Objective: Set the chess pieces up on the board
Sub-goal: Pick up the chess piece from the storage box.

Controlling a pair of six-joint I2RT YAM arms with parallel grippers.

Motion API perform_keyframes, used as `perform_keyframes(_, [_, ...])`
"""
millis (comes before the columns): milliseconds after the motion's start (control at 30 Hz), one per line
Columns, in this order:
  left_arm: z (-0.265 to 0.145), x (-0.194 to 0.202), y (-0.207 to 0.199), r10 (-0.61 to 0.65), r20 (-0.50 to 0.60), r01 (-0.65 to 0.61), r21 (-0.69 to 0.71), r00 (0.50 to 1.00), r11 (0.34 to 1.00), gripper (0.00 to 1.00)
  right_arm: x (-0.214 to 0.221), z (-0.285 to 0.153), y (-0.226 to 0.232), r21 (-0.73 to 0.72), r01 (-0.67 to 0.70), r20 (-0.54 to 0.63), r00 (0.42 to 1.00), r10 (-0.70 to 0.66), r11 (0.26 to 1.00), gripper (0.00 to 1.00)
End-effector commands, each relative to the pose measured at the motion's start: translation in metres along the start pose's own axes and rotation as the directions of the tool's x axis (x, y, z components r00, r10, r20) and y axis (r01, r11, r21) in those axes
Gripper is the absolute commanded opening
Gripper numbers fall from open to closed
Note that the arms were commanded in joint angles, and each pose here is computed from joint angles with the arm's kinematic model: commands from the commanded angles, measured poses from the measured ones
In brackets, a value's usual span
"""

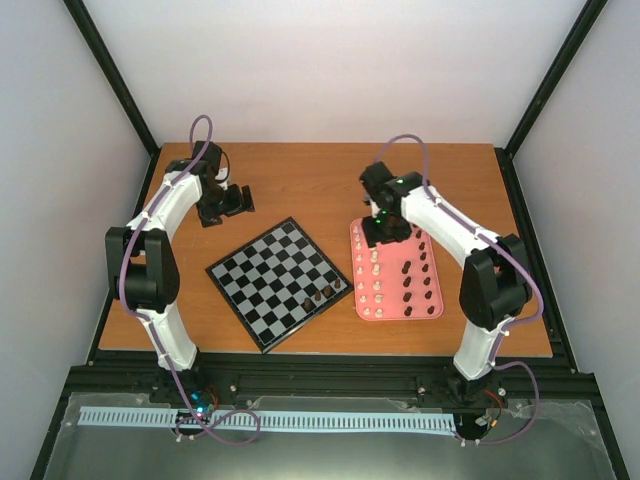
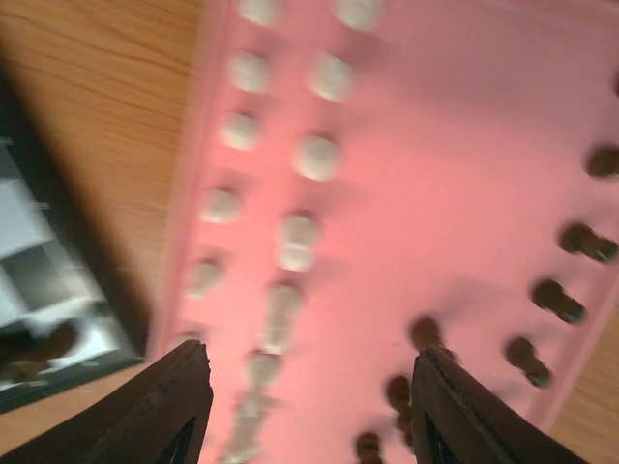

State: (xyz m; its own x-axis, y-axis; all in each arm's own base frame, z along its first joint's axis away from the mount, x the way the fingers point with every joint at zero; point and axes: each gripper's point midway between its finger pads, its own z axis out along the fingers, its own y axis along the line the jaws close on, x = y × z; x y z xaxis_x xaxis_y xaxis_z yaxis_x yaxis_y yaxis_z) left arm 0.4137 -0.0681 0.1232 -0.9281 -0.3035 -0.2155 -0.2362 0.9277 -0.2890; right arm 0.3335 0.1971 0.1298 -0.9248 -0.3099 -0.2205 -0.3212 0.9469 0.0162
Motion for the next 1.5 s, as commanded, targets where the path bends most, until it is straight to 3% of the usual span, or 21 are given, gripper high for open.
perform_keyframes(0, [-0.006,-0.007,-0.009,-0.004,0.012,0.004,0.032,1.000,0.999,1.00,0.022,0.021,-0.046,0.056,-0.069,-0.088,0.993,0.074,0.996,0.57])
perform_keyframes(167, [0.003,-0.010,-0.009,-0.008,-0.008,0.008,0.030,1.000,1.000,1.00,0.037,0.037,-0.071,0.063,-0.117,-0.141,0.982,0.125,0.991,0.57])
perform_keyframes(600, [0.010,-0.010,-0.008,-0.012,-0.023,0.013,0.026,1.000,1.000,1.00,0.069,0.059,-0.076,0.049,-0.141,-0.222,0.964,0.149,0.989,0.55])
perform_keyframes(1367, [0.008,-0.002,-0.004,-0.009,-0.021,0.009,0.021,1.000,1.000,1.00,0.072,0.076,-0.088,0.116,-0.130,-0.250,0.956,0.155,0.985,0.27])
perform_keyframes(1467, [0.008,-0.003,-0.004,-0.008,-0.019,0.008,0.021,1.000,1.000,1.00,0.071,0.076,-0.091,0.130,-0.133,-0.246,0.956,0.162,0.983,0.20])
